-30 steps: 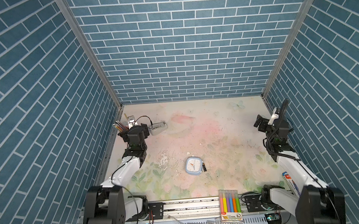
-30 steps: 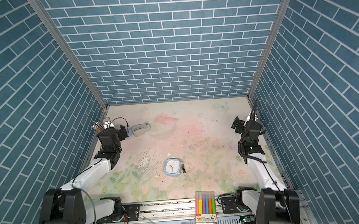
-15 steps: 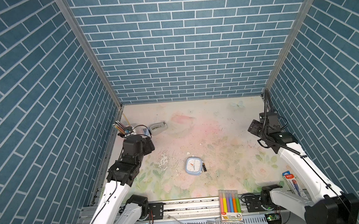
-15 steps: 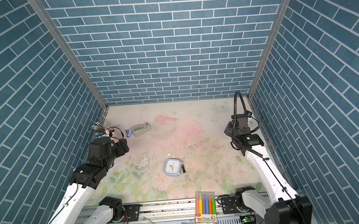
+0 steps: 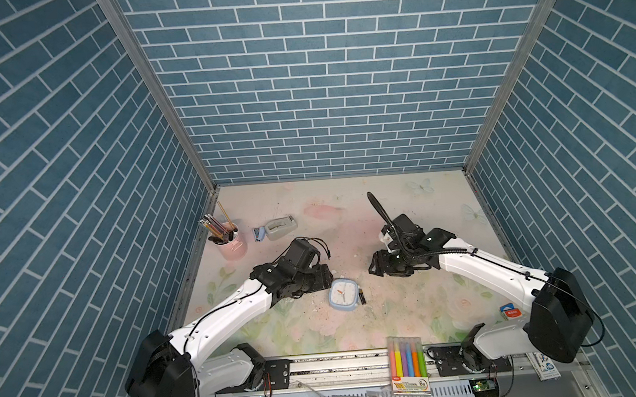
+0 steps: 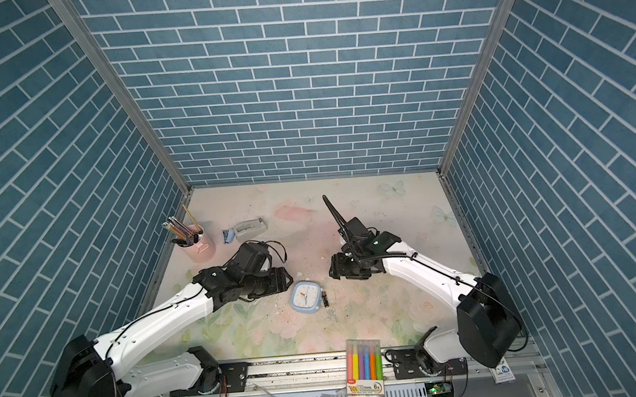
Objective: Insert the battery into the alarm
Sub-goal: Move the alarm to the center of the board.
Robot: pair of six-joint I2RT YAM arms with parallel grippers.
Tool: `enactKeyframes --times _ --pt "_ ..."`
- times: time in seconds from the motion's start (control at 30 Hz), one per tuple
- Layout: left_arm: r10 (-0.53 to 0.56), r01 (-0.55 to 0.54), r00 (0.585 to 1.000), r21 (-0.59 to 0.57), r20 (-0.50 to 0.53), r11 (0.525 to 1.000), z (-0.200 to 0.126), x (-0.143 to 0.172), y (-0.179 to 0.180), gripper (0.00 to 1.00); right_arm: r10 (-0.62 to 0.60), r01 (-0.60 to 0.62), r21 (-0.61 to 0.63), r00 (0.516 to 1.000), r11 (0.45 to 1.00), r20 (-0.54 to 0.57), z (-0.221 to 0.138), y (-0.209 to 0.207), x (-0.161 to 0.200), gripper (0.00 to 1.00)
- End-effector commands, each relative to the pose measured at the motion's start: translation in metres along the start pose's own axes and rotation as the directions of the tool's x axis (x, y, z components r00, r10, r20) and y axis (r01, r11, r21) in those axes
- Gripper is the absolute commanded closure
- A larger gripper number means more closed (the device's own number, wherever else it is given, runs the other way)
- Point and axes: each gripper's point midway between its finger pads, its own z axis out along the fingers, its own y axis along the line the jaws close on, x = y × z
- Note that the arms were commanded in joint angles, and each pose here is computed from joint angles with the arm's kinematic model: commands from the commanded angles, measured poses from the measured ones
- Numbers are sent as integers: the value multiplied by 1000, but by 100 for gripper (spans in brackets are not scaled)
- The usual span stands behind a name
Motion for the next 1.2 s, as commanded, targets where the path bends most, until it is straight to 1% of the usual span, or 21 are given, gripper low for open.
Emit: enactKeyframes --times 0.0,0.1,0.13,0.17,0.3,0.43,0.53,0.63,0.77,0.87,0.93,1.03,1.17 --pt "-111 117 990 69 -91 991 9 22 -5 27 -1 1 -9 997 1000 -83 19 13 10 32" --pt "-228 240 968 122 -105 963 19 32 -1 21 -21 22 10 994 1000 -107 30 16 9 31" --pt "-246 259 963 128 -111 957 22 34 0 18 -22 23 8 995 1000 -102 32 17 8 31" --pt "-295 310 947 119 -129 943 26 37 2 14 -23 24 9 995 1000 -93 32 17 5 31" --pt "-348 364 924 87 -159 927 32 42 -3 12 -32 33 21 998 999 -51 29 16 -2 29" --pt "-405 417 894 24 -189 909 40 54 0 10 -31 31 8 998 999 -54 38 18 -6 29" --pt "-472 483 863 20 -182 875 48 59 4 9 -36 35 -18 998 999 -56 43 23 -10 28" --pt "-512 528 838 42 -186 848 59 59 0 7 -51 49 -36 996 998 -73 46 25 -10 28" --pt "-508 530 837 72 -206 845 73 53 -18 9 -23 18 -62 996 998 -90 47 16 -15 28" --pt "-505 526 843 87 -184 846 76 43 -25 8 3 -10 -93 997 996 -80 45 10 -22 28" --pt "-502 519 851 103 -154 848 78 31 -31 8 24 -33 -117 997 993 -75 45 6 -25 28" --pt "-476 493 868 126 -142 861 85 14 -46 9 62 -73 -169 996 983 -65 44 2 -31 27" --pt "-470 487 873 178 -132 855 100 -5 -63 13 103 -113 -248 993 962 -50 42 2 -38 26"
